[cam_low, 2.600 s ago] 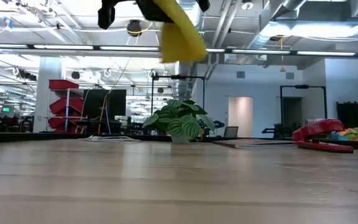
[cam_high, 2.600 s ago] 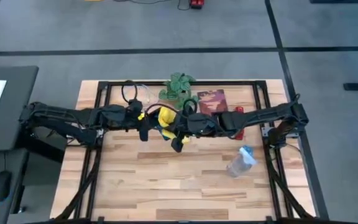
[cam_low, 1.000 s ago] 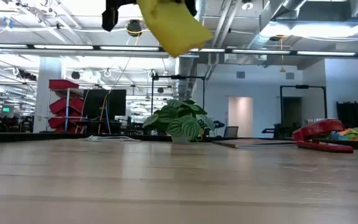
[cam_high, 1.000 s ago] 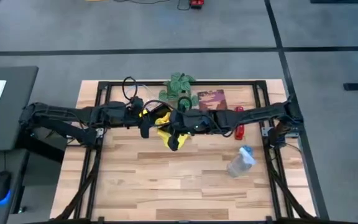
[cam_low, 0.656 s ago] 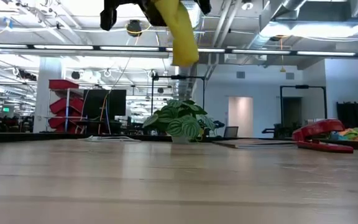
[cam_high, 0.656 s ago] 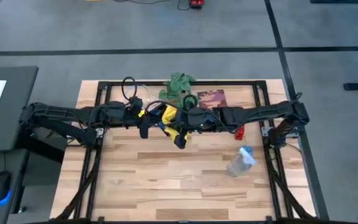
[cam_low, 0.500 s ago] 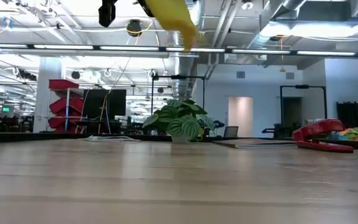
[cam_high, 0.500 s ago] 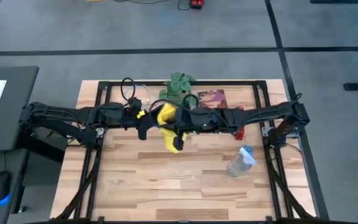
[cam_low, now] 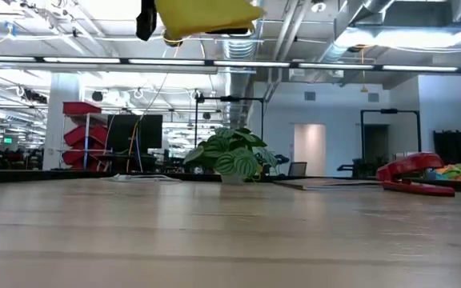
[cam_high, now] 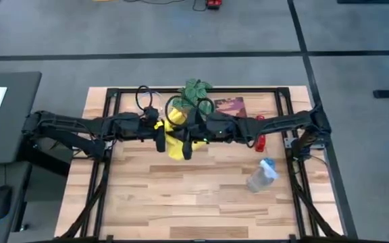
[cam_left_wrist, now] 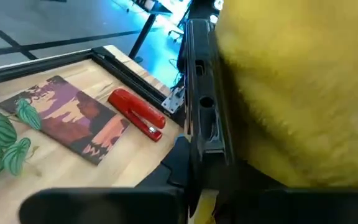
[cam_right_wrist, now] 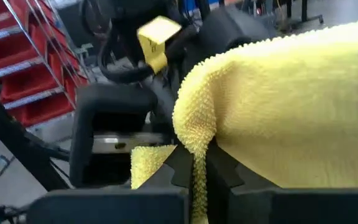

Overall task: Apply microfiber cloth
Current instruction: Wipe the front of the cellphone with the yellow microfiber cloth

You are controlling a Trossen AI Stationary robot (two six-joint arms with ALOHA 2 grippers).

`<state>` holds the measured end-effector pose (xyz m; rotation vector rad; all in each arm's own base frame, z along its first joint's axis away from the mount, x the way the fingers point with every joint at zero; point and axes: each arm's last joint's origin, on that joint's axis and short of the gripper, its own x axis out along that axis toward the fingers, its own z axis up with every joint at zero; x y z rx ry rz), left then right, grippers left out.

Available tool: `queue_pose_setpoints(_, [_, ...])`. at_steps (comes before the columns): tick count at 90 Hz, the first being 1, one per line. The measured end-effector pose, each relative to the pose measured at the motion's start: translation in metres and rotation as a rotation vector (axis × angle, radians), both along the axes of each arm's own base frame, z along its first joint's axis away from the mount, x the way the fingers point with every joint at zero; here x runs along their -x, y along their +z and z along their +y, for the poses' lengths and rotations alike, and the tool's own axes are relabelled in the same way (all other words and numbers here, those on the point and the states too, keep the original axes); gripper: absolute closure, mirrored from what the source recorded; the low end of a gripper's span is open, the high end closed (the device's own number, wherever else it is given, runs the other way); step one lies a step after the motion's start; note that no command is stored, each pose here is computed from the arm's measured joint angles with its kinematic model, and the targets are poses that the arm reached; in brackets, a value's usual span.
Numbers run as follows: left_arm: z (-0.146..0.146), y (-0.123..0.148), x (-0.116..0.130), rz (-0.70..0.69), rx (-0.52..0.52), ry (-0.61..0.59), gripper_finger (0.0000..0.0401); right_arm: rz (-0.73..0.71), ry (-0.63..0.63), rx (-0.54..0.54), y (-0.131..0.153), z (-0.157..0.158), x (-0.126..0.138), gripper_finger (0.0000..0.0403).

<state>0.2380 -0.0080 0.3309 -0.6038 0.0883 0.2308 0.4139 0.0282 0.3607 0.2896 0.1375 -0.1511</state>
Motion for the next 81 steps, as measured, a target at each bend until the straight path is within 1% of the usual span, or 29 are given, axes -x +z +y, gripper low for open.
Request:
queue_pose_setpoints(5, [0.000,0.003,0.000,-0.027,0.003,0.001,0.0391,0.014,-0.008,0.002,-0.001,0.000,0.000,0.0403])
queue_pose_setpoints(21, [0.000,0.002,0.000,-0.028,0.006,0.006,0.0391,0.102,-0.072,0.024,-0.008,-0.002,0.003,0.0403])
queue_pose_setpoints(29, [0.001,0.002,0.001,-0.016,0.005,0.009,0.0391,0.156,-0.105,0.046,-0.008,-0.002,0.010,0.0403])
queue_pose_setpoints(34, [0.001,0.002,0.002,-0.010,0.006,0.010,0.0391,0.156,-0.107,0.062,-0.004,-0.002,0.013,0.0403])
queue_pose_setpoints(47, [0.001,0.002,0.002,-0.006,0.008,0.006,0.0391,0.207,-0.135,0.080,0.001,-0.004,0.026,0.0403])
queue_pose_setpoints(55, [0.001,0.004,0.003,-0.012,0.008,-0.003,0.0391,0.205,-0.136,0.090,0.009,-0.005,0.034,0.0403])
queue_pose_setpoints(66, [0.000,0.001,0.003,0.021,0.008,-0.026,0.0391,0.172,-0.125,0.129,0.019,-0.003,0.040,0.0403])
queue_pose_setpoints(81, [-0.001,0.000,0.003,0.025,0.010,-0.052,0.0391,0.099,-0.089,0.112,0.027,-0.008,0.039,0.0403])
